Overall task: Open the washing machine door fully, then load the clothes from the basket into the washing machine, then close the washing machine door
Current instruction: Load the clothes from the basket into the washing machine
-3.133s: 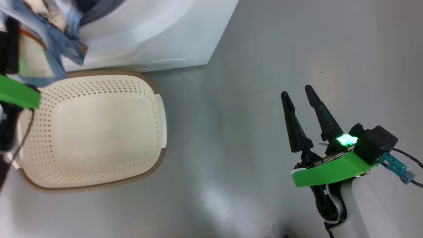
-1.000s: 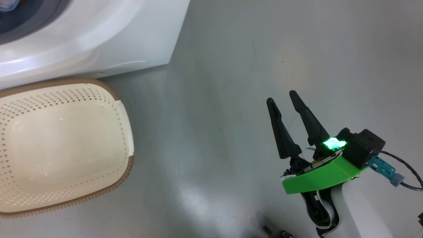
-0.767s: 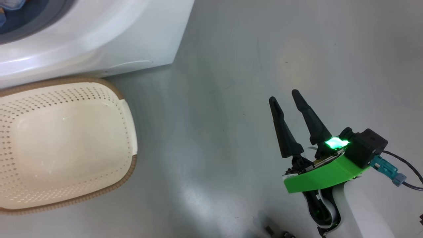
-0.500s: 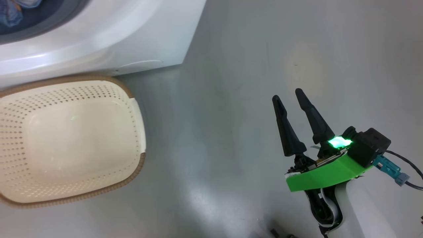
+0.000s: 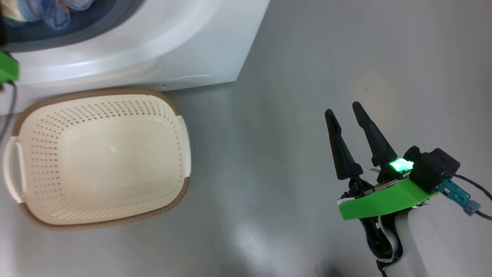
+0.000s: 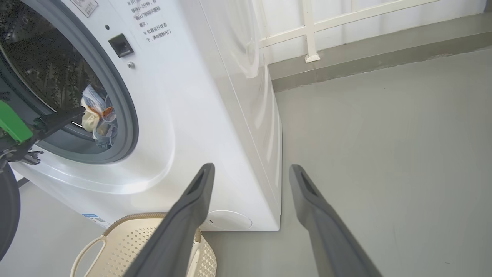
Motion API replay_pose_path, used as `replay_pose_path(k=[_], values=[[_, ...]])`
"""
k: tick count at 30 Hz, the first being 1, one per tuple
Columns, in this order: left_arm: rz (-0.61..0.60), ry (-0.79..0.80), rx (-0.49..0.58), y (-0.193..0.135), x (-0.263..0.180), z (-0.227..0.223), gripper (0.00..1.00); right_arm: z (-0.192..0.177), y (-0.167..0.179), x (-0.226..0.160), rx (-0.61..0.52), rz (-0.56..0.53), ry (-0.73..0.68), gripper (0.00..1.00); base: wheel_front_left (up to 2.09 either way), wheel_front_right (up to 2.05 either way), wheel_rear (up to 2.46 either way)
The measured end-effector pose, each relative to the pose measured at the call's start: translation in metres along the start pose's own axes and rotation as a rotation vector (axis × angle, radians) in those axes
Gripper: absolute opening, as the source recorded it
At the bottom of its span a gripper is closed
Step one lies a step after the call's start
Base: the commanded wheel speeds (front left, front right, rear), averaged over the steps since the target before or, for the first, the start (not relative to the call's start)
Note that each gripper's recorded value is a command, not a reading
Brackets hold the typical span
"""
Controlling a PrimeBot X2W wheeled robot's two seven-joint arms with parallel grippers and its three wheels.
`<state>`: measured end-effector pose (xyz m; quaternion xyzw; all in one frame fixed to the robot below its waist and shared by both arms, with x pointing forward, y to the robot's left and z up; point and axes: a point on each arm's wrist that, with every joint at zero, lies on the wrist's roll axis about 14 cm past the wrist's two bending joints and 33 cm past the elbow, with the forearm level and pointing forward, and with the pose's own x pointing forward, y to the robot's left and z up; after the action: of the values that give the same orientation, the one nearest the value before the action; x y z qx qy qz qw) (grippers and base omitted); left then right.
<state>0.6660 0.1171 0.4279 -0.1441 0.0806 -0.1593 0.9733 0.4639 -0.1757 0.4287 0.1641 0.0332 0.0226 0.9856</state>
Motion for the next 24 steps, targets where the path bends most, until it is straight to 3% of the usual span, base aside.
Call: replay_pose_path(k=[24], values=[[0.081,-0.09,-0.013,-0.002,-0.101,0.002,1.0,0.019,0.016,-0.004,-0.042,0.044,-0.039,1.0,0.0,0.0,0.0]])
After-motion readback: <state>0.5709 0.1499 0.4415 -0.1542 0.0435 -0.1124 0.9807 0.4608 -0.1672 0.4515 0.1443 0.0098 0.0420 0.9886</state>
